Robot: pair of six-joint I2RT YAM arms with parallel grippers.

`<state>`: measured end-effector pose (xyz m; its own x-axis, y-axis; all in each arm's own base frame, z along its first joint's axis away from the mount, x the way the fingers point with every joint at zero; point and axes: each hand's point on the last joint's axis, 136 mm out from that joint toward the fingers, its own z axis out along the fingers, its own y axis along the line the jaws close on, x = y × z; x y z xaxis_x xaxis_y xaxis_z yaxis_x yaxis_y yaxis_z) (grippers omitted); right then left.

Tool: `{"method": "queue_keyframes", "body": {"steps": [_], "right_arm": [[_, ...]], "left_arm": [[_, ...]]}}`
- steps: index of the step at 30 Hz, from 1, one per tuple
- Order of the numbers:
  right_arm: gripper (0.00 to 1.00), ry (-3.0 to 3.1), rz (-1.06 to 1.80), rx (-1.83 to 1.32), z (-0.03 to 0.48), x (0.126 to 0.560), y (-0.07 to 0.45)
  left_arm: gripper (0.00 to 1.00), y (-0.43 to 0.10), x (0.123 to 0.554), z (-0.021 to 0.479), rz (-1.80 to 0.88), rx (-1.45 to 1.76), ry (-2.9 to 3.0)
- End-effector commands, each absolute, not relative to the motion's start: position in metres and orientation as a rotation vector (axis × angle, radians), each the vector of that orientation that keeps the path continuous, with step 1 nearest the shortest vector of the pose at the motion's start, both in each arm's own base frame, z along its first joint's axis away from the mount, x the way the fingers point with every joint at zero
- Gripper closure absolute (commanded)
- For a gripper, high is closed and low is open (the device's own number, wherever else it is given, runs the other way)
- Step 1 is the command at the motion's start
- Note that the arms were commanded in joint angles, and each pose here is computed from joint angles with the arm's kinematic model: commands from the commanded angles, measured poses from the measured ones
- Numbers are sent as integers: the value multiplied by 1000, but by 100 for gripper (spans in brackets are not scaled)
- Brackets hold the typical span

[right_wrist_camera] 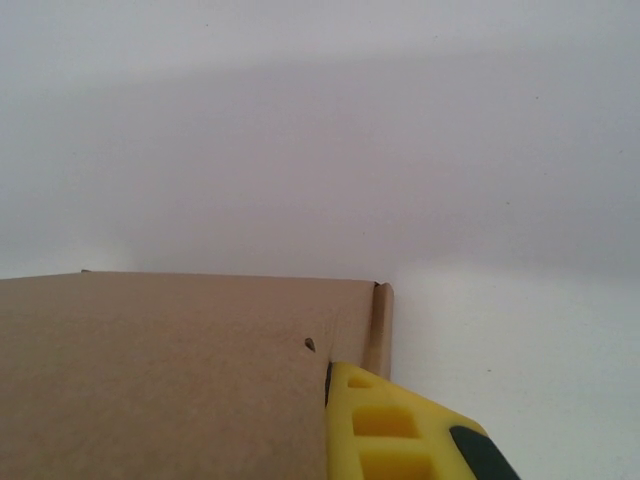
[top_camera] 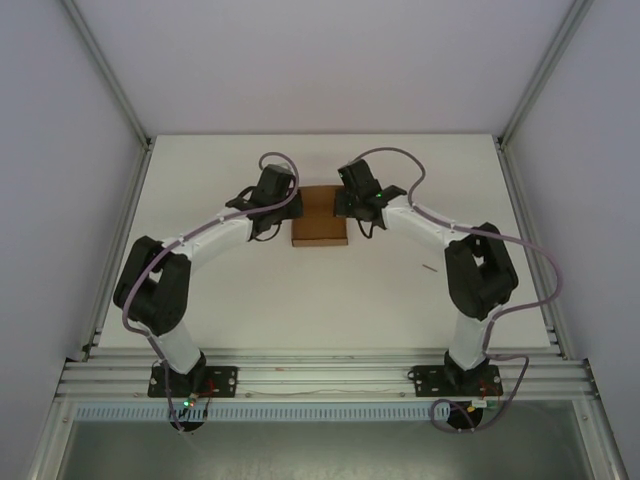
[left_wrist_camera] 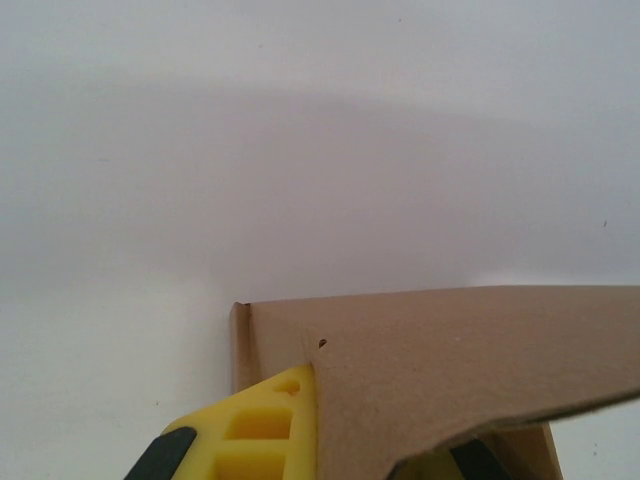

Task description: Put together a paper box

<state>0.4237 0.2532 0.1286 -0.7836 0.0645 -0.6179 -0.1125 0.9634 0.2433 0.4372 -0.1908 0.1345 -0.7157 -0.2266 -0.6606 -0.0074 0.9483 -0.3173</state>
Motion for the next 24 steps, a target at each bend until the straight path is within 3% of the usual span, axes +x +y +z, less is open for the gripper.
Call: {"method": "queue_keyframes", "body": {"steps": [1,24], "right_arm": [[100,2458,428,-79,121,403,270],[100,2455,338,-78,63,361,238]], "left_arm": [[100,-216,414,112,-451,-84,2395],[100,-211,362,64,-411,-6,2453]]}}
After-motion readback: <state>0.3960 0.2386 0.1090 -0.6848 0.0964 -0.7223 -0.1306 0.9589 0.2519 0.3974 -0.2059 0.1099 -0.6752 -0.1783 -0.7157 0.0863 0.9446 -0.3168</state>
